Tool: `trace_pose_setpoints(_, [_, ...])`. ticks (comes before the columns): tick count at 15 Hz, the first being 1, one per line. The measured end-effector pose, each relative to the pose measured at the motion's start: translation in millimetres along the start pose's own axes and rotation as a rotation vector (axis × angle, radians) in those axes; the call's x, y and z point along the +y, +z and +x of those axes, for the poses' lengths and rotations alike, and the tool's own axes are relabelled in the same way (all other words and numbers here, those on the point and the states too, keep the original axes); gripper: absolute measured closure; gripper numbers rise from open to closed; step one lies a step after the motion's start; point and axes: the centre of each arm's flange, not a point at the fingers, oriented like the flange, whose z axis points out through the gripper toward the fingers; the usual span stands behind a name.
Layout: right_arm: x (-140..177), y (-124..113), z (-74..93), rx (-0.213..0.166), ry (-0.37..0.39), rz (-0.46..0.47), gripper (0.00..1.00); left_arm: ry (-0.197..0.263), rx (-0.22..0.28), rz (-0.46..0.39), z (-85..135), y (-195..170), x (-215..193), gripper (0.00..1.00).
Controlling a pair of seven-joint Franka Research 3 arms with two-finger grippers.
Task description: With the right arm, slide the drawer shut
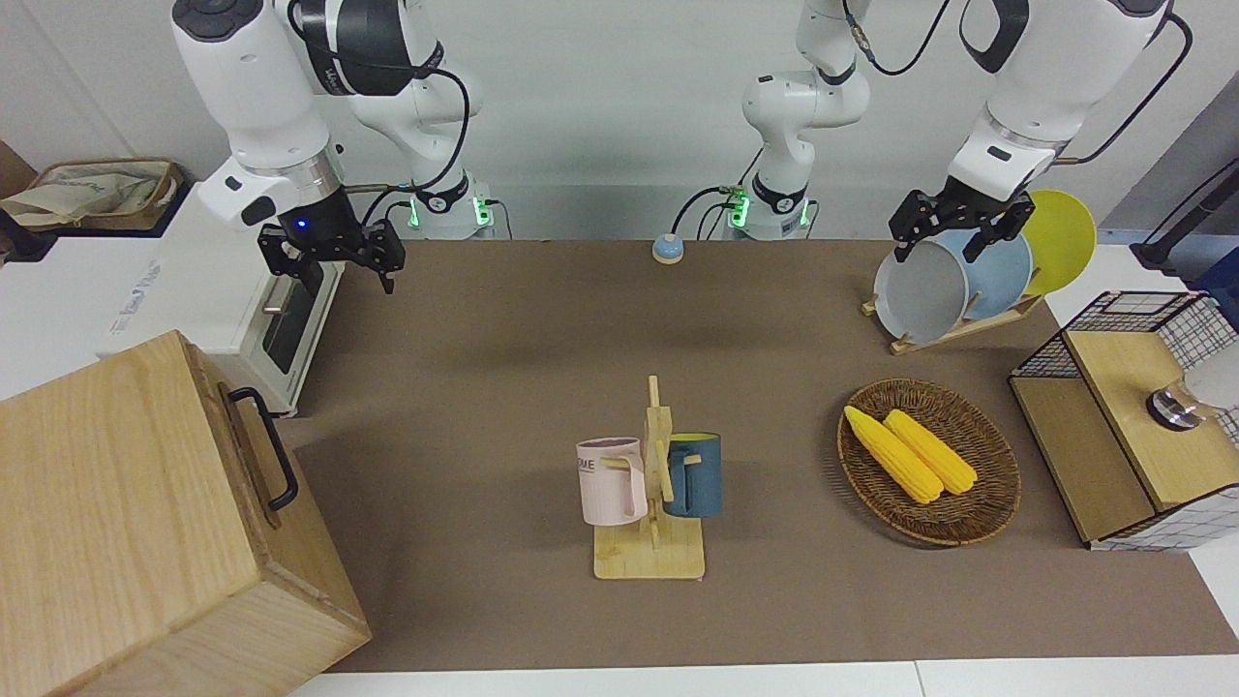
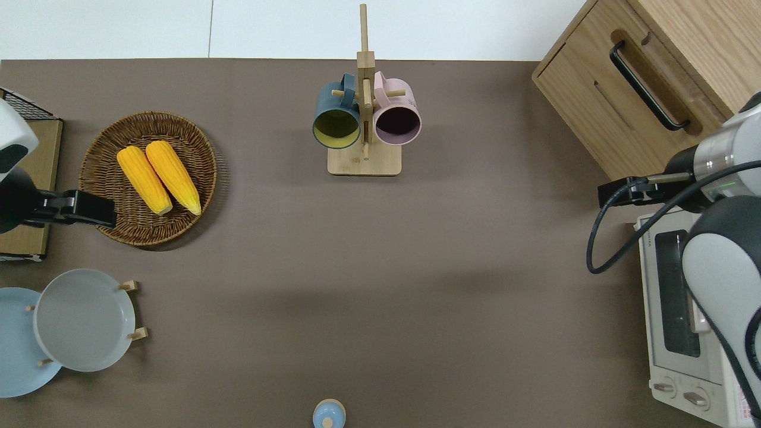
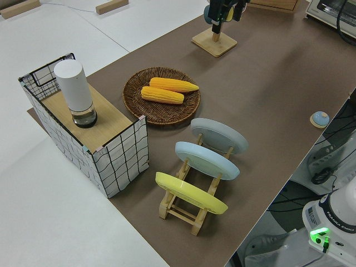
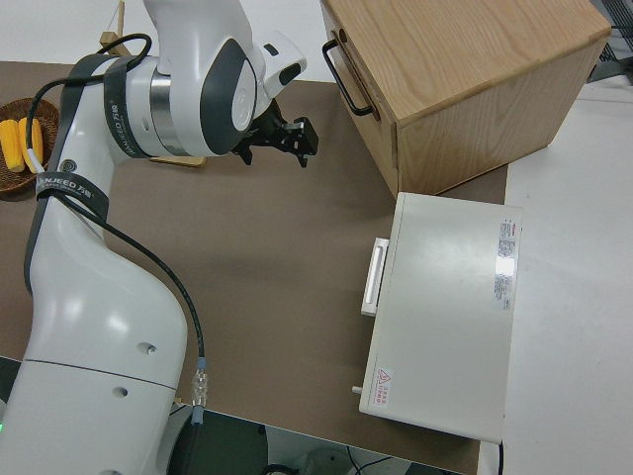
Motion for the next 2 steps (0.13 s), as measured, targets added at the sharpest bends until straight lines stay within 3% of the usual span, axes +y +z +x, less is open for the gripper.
trace_pose_setpoints(2, [-0.9, -2.1, -0.5, 0.004, -0.003, -0.004, 0.0, 0.0, 0.0, 0.0, 0.0, 0.0, 0.0, 0.0])
